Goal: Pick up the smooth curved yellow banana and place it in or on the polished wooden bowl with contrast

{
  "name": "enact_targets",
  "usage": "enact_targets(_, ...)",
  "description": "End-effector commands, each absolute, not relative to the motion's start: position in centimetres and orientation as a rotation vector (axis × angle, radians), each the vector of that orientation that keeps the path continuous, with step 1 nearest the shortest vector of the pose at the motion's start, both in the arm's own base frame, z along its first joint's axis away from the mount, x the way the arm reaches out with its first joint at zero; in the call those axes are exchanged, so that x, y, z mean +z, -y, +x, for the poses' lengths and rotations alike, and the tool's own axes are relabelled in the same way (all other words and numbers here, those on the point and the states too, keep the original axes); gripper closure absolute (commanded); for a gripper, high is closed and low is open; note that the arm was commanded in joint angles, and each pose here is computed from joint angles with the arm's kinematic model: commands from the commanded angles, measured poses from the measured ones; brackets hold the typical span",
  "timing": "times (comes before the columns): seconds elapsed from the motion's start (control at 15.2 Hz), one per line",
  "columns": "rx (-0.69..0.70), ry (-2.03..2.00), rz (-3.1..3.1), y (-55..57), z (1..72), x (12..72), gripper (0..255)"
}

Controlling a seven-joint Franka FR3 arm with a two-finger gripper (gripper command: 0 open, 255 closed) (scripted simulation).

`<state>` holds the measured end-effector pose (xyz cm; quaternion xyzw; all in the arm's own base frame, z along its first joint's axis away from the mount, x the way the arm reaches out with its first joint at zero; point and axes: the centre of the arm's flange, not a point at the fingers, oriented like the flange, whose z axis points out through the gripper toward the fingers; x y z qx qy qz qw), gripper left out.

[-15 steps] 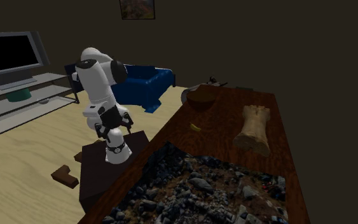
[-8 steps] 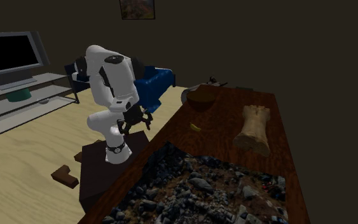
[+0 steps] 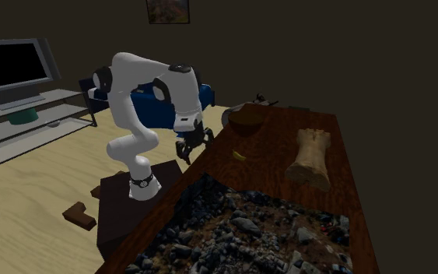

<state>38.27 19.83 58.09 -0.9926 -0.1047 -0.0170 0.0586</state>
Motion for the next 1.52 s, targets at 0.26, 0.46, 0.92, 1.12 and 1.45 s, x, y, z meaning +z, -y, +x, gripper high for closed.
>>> enact_targets(0.26, -0.05, 0.416, -3.01, -27.8, 39.4, 58.9, 0)
enact_targets(0.46, -0.049, 0.466, -3.011, -31.8, 39.8, 59.2, 0)
enact_targets(0.92, -0.048, 0.531, -3.011, -37.2, 40.2, 57.9, 0)
enact_targets(1.12, -0.048, 0.531, -3.011, -37.4, 40.3, 56.3, 0)
enact_targets(1.45, -0.048, 0.531, -3.011, -37.4, 40.3, 55.5, 0)
